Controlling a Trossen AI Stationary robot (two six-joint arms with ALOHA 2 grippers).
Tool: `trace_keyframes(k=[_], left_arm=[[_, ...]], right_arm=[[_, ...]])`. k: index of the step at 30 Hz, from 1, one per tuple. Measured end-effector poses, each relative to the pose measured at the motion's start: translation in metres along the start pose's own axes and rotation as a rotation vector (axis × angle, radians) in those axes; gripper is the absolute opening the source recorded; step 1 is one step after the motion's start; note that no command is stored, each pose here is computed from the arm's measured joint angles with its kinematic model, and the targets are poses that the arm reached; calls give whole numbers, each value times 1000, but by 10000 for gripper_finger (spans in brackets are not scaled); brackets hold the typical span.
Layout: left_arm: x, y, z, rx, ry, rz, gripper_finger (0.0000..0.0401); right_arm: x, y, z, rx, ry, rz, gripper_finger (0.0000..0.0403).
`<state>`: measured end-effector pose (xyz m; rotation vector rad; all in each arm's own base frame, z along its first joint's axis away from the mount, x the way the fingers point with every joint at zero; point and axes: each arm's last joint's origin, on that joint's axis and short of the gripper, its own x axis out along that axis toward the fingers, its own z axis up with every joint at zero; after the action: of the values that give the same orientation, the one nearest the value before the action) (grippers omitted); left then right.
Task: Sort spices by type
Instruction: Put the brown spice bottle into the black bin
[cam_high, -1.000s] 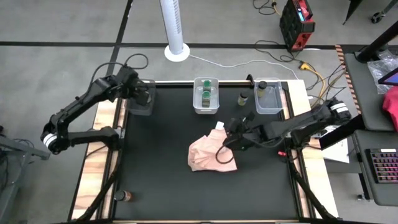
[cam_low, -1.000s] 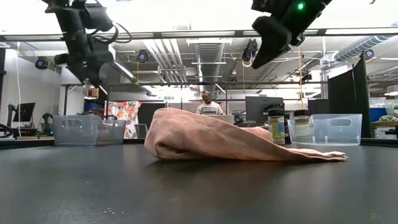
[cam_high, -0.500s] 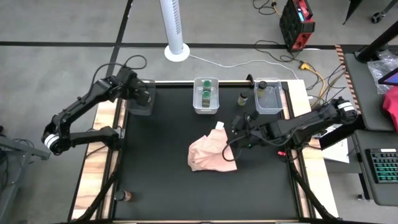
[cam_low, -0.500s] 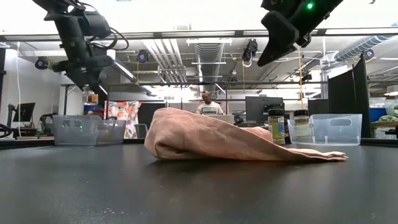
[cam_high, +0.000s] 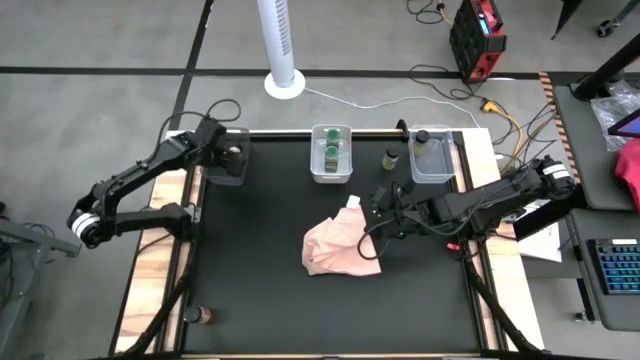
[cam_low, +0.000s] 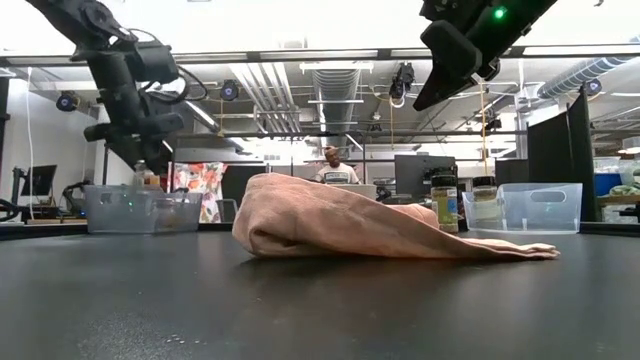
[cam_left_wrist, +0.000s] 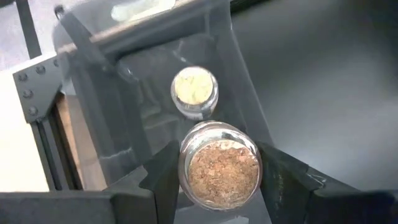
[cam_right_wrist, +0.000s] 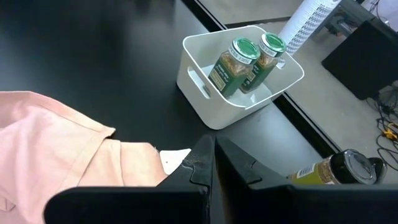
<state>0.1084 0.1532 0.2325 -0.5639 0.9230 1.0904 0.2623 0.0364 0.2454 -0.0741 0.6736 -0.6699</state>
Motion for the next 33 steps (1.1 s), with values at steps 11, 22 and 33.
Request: trace_keyframes(k=[11,22,33], left_arm=[[22,-2,-9,-6,45,8,164],[45,-9,-2,-1,97,-36,164],[71,-13,2,10,133,-28,164]], right_arm=[[0,0,0,5,-4,2,9],[0,0,0,5,-4,3,9],[1,0,-1,2,0,4,9]])
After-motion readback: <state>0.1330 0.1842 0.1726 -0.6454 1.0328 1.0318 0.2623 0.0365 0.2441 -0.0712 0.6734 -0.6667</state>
